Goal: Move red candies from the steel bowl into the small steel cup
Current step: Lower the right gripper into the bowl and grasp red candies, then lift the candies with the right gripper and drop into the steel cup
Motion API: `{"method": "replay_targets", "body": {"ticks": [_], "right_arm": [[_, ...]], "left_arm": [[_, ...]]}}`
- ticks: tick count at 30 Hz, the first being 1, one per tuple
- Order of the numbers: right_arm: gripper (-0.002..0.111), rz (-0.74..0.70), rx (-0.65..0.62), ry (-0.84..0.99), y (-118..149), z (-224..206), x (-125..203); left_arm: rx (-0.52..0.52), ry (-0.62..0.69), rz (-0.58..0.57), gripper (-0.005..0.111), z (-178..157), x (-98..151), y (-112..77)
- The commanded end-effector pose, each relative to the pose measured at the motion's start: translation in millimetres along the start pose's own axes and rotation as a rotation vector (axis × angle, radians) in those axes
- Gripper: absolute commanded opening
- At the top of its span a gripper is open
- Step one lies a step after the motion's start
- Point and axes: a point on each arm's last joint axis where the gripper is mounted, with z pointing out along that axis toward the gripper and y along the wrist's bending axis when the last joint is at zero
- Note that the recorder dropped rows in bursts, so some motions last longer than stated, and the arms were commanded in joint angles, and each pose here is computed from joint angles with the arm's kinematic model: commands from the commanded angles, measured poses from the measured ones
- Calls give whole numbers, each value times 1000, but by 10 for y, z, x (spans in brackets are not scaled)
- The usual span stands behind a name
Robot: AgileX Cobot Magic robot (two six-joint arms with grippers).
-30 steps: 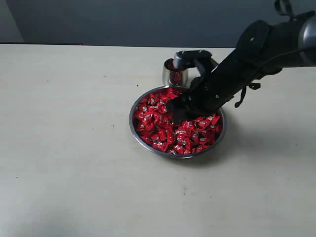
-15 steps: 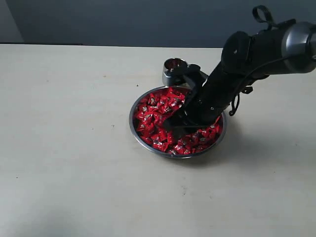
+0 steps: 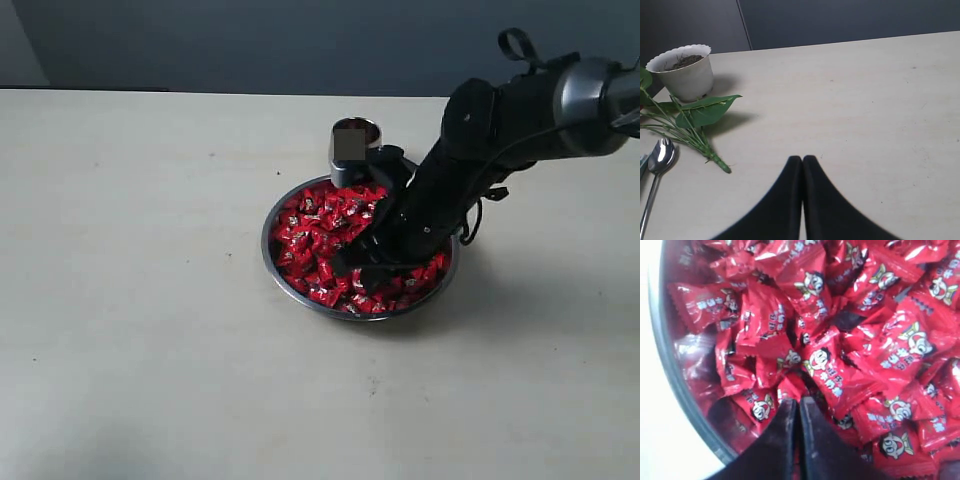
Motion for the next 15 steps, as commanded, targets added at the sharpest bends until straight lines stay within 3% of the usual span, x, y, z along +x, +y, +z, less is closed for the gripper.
{"method": "replay_targets", "body": {"ticks": [1,8,15], "right_arm": [[0,-23,12,-53,65,-232,-36],[0,-96,112,-211,64,-578,-171],[0,24,167,-394,-423,-827,-689]], "left_arm": [[3,-4,-7,0,4,12,-4],[3,-4,-7,0,4,12,-4],[4,-4,-9,0,4,12,-5]]}}
